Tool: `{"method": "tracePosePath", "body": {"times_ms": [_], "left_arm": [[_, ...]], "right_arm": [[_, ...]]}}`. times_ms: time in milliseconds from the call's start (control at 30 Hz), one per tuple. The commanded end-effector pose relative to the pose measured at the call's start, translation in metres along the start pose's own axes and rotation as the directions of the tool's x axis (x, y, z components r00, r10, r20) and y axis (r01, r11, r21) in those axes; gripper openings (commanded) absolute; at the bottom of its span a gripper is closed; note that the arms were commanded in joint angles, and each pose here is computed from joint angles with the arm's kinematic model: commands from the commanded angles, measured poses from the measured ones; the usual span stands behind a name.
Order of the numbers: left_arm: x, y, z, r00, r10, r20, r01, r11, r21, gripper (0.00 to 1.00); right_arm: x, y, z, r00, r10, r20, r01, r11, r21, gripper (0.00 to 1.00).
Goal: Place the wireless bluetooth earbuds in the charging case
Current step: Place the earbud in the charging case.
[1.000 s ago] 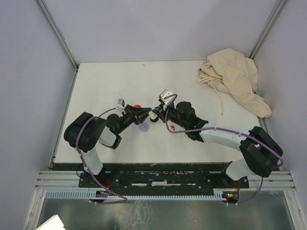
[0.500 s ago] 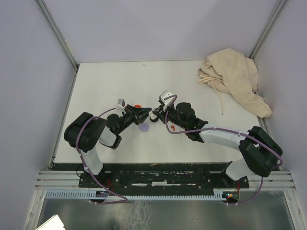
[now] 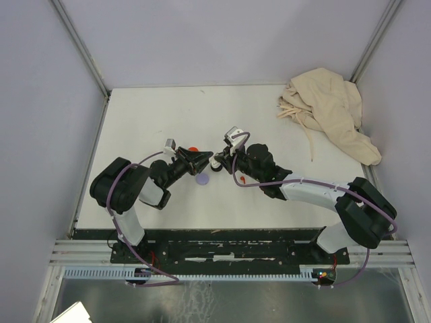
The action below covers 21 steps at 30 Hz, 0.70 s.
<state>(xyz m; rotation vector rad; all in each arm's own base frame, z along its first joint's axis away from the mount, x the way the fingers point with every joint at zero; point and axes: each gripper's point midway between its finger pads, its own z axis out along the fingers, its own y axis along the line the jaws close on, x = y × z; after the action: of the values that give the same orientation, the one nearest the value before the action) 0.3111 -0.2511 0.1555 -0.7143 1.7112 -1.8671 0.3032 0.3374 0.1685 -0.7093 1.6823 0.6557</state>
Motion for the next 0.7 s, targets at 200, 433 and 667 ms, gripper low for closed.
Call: {"method": "tracePosePath", "body": {"times_ms": [200,433,667], "left_arm": [[0.003,-0.043,0.003,0.999,0.031,-0.010,-0.029,0.988,0.153,0.03],[0.001,-0.038,0.004,1.000,0.026,-0.007,-0.025,0.990,0.142,0.03],[-0.007,-0.038,0.012,1.000,0.002,0.024,-0.005,0.992,0.129,0.03]], "right_arm": [[-0.021,0.000,0.002,0.998,0.053,0.040,-0.053,0.998,0.021,0.35],[-0.055,0.000,-0.006,0.989,0.067,0.130,-0.071,0.997,0.028,0.57],[-0.092,-0.017,-0.039,0.984,0.045,0.175,-0.069,0.988,0.135,0.69]]}}
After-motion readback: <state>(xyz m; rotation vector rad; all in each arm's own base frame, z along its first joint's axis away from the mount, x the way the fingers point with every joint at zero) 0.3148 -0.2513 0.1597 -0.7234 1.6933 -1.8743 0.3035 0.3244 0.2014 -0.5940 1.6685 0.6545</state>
